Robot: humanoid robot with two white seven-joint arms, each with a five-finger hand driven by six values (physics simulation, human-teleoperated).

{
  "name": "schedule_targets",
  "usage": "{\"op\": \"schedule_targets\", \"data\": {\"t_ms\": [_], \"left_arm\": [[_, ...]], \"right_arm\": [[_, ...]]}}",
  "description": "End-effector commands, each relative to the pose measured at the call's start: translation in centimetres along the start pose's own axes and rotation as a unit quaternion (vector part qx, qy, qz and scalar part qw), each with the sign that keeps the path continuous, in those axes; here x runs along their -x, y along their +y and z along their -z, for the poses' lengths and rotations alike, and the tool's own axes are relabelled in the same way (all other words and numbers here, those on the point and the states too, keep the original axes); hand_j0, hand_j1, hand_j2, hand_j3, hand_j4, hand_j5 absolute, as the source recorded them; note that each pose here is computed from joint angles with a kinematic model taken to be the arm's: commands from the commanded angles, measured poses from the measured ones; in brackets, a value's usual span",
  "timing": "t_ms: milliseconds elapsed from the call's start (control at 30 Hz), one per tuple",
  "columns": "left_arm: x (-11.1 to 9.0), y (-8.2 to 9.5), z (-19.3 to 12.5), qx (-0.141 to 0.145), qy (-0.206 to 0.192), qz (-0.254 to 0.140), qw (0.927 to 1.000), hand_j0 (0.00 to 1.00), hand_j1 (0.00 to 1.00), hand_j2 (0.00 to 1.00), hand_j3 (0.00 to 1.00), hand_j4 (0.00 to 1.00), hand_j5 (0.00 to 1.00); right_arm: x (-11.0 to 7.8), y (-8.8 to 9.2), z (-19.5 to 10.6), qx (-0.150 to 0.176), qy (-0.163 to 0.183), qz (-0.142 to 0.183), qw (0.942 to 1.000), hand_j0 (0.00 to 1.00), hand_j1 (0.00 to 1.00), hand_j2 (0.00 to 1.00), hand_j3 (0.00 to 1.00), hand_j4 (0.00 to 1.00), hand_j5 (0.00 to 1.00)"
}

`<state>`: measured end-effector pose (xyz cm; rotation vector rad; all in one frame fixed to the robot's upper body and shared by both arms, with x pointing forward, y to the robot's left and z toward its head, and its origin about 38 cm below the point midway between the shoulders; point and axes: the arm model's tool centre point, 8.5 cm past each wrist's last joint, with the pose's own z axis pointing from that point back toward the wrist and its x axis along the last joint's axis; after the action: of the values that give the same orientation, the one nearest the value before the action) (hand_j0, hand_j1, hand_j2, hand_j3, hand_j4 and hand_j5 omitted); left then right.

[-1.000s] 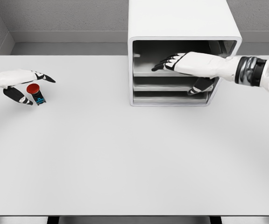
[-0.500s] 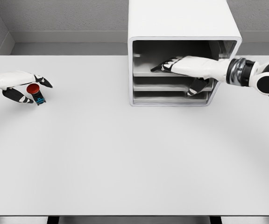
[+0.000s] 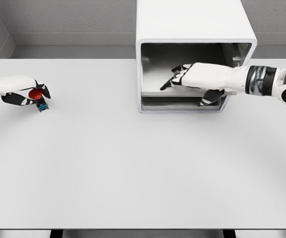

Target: Slide open multi-storey tabletop storage cabinets and put open load switch and slide close multi-storey tabletop storage cabinets

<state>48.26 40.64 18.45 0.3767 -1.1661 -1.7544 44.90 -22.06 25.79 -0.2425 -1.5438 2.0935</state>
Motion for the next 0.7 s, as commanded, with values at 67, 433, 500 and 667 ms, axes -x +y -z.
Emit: {"op": "schedule_targets", "data": {"t_ms": [67,433,500,667], "left_arm": [[-0.1,-0.1,0.2,0.002,-0.002,0.000,1.0000,0.44,0.44,0.44,0.44,0.44,0.44],[-3.8,3.3,-1.6,-0.021,-0.047,0.069,0.9962,0.38,0.38,0.38,0.38,0.38,0.38],[-5.1,4.0,-2.1,-0.030,-0.066,0.081,0.9941,0.38,0.38,0.38,0.38,0.38,0.38],[-9.7,6.0,-3.6,-0.048,-0.123,0.132,0.9824,0.38,0.38,0.38,0.38,0.38,0.38]], "right_arm": [[-1.6,0.2,0.6,-0.003,-0.047,-0.021,0.9987,1.00,1.00,1.00,1.00,1.00,1.00],[-2.4,1.2,-0.8,-0.011,-0.070,-0.039,0.9968,1.00,1.00,1.00,1.00,1.00,1.00],[-2.2,1.6,-1.1,-0.008,-0.066,-0.033,0.9972,1.00,1.00,1.00,1.00,1.00,1.00],[-1.8,1.5,-2.7,-0.006,-0.051,-0.034,0.9981,1.00,1.00,1.00,1.00,1.00,1.00]]}}
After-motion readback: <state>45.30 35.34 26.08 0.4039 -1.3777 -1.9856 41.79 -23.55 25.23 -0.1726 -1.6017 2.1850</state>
